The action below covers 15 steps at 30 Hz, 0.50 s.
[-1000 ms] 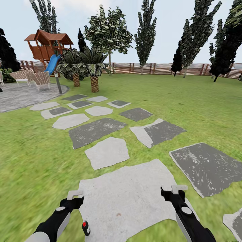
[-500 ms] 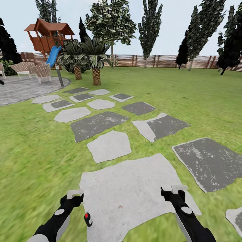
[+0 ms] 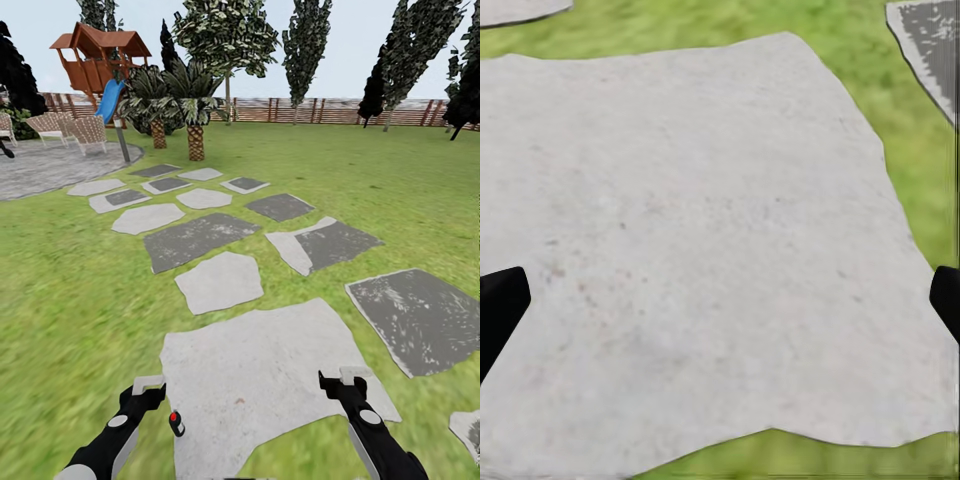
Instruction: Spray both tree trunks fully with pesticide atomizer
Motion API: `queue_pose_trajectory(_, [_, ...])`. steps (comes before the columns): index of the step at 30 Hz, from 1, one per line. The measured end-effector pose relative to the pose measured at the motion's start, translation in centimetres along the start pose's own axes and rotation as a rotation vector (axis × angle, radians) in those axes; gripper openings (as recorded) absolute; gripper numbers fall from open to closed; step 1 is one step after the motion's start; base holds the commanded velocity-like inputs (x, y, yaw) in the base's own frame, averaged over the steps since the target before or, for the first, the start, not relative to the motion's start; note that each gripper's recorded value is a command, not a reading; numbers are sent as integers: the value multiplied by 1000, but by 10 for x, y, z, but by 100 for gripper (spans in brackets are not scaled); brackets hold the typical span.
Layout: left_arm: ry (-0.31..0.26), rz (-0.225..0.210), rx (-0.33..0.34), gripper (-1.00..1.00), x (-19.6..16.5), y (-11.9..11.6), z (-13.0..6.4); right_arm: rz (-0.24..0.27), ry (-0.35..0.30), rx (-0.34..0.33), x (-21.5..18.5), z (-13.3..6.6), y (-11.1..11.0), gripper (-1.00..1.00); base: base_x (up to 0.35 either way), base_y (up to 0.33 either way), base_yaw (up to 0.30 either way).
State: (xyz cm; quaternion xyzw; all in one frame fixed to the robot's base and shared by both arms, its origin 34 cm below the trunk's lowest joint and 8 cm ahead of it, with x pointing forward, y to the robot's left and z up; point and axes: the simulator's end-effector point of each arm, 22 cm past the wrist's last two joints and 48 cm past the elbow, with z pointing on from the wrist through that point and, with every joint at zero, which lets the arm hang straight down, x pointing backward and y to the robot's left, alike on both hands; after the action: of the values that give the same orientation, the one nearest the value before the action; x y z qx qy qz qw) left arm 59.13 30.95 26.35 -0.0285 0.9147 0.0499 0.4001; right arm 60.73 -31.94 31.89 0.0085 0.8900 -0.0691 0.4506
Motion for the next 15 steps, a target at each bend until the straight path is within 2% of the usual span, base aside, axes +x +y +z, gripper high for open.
queue_pose_trajectory(9, [0,0,0,100,0,0,0,0,0,0,0,0,0,100,-216,-196,7])
queue_pose_trajectory(15, [2,0,-4,100,1,1,0,0,2,0,1,0,0,100,-87,-241,172])
